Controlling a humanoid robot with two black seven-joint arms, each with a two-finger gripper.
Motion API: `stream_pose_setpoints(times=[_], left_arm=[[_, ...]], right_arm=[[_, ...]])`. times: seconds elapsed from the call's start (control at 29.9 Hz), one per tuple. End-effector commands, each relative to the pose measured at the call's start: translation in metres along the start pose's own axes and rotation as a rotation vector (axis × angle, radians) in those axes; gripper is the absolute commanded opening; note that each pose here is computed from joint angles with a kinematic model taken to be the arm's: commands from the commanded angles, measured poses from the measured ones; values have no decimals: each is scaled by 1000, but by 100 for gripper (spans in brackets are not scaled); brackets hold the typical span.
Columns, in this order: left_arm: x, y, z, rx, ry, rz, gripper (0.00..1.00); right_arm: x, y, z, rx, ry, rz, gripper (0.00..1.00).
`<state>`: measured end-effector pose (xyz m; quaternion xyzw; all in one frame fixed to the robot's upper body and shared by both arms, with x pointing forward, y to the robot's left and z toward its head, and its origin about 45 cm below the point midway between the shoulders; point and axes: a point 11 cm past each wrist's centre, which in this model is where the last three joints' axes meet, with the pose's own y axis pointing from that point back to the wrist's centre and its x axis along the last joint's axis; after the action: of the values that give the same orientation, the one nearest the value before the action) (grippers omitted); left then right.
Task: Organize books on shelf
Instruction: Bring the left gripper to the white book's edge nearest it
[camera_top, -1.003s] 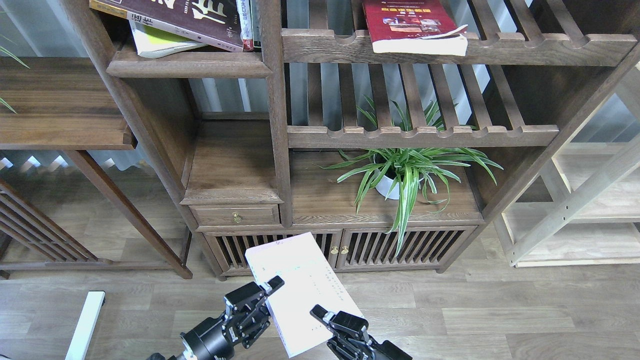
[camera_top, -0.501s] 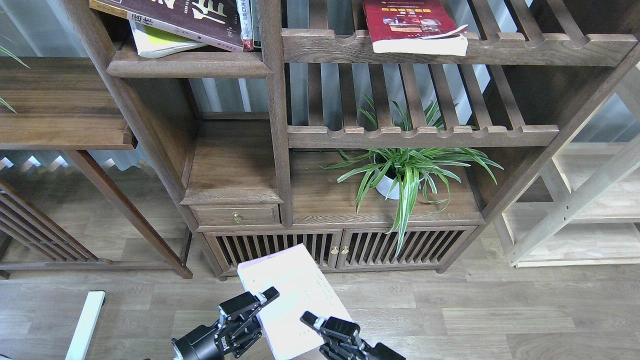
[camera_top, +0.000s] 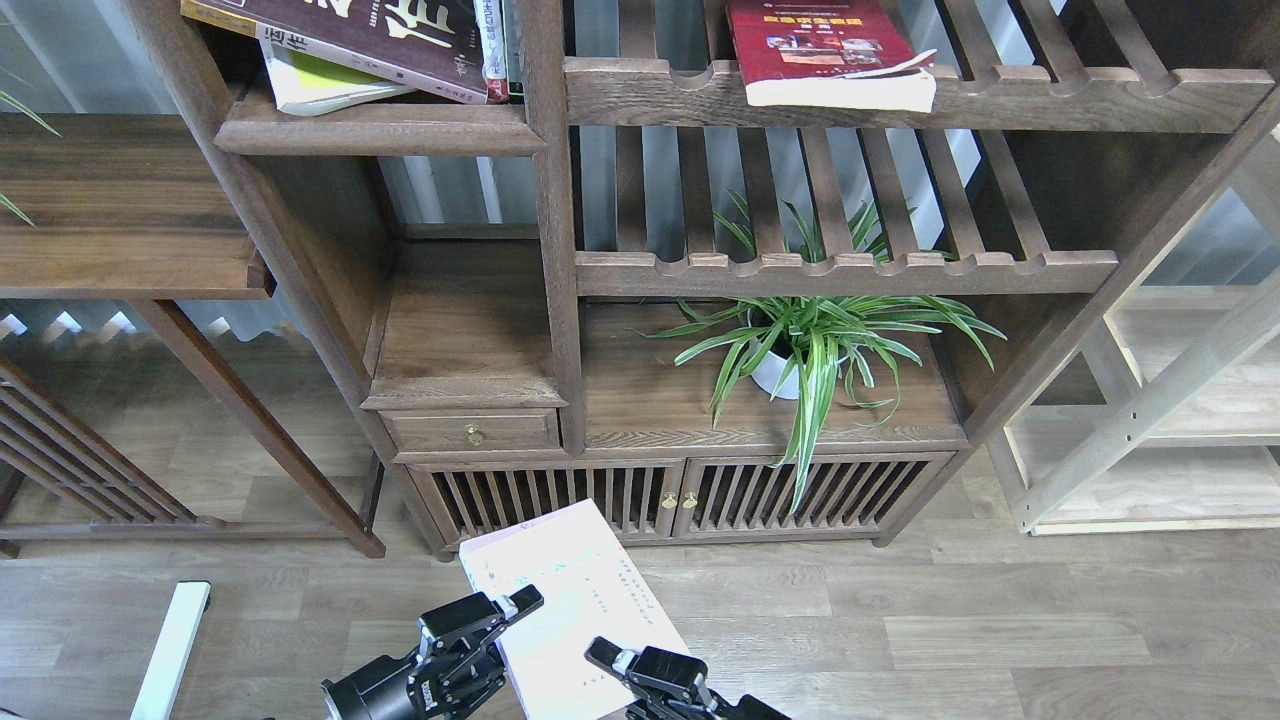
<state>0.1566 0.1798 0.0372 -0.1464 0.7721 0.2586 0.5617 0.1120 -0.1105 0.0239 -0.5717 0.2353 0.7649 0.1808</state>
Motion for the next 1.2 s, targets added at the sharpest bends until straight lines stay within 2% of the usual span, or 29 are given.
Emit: stream_pose_setpoints(times=[0.0,0.27,0.57,1.17], left_arm=[[0,2,1,2,-6,5,41],[-13,8,14,-24,-34,-17,35],[-18,11,20,-35,-47,-26,32],[-13,7,6,10,-41,-12,41]], right_arm=[[1,0,0,0,0,2,26],[2,5,-4,7,12,15,29],[4,4,-6,6,20,20,29],[7,2,4,-25,33,34,28]])
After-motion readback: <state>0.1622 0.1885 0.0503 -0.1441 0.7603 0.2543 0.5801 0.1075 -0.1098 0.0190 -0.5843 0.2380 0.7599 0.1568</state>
